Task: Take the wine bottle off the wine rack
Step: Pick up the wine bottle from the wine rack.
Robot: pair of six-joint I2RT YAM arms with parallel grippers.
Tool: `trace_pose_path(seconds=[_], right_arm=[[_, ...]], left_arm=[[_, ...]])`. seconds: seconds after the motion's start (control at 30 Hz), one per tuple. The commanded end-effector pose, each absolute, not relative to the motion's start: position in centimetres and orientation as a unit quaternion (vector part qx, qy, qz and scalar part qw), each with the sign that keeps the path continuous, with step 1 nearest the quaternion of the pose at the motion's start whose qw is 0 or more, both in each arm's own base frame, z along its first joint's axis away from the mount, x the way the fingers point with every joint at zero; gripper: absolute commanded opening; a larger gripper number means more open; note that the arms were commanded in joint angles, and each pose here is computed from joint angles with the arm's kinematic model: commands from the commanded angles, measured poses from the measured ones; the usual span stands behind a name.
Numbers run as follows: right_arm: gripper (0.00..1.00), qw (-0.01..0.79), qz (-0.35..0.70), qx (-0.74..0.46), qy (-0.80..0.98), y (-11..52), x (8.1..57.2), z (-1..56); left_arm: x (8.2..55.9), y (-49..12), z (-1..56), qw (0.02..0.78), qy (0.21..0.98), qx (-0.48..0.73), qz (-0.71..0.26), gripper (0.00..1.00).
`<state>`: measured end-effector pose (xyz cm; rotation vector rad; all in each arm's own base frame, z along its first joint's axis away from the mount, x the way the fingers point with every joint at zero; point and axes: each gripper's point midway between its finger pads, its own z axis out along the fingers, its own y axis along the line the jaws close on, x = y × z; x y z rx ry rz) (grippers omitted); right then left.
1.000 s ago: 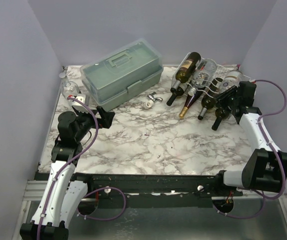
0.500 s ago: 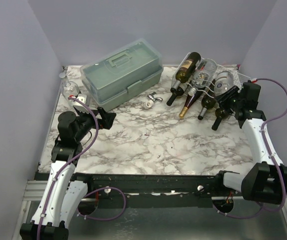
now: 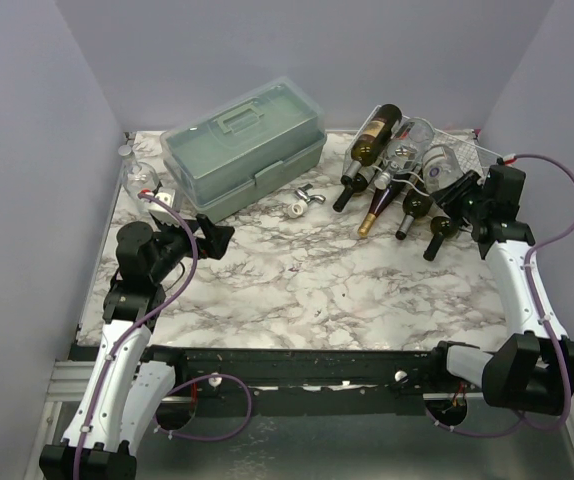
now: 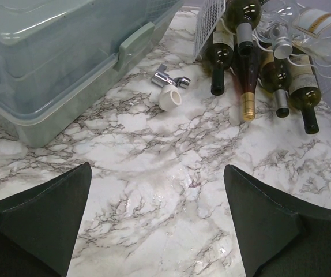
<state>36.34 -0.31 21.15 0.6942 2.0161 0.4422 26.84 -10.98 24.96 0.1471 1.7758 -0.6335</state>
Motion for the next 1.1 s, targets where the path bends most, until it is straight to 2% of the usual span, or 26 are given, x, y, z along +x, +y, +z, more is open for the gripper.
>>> trace_pose_path(seconds=[0.0,0.23,0.5,0.63,0.8,1.07], right_arm=[[0.00,0.559,0.178,0.236,0.775,-1.0,39.1,26.2],[0.00,0.545,0.131,0.201,0.803,-1.8,38.6,24.4],[0.00,0.502,0.136,0.184,0.834,-1.1,38.3,20.1],[0.00,0.483,0.136,0.160,0.850,-0.7,38.0,18.7],[0.00,0.496,0.098,0.152,0.849,-1.9,37.4,19.8],[0.00,0.490,0.111,0.146,0.852,-1.2,36.1,19.5]], left_arm=[[26.6,-11.8,26.1,0.592,0.748,0.081,-0.287,0.99],[25.3,-14.7,26.1,0.575,0.733,0.140,-0.334,0.99],[24.5,-16.8,25.3,0.547,0.737,0.161,-0.364,0.99],[23.6,-19.3,25.3,0.511,0.737,0.161,-0.413,0.98],[22.0,-23.6,25.7,0.461,0.730,0.182,-0.472,0.98],[23.2,-30.0,26.1,0.375,0.740,0.089,-0.551,0.98]])
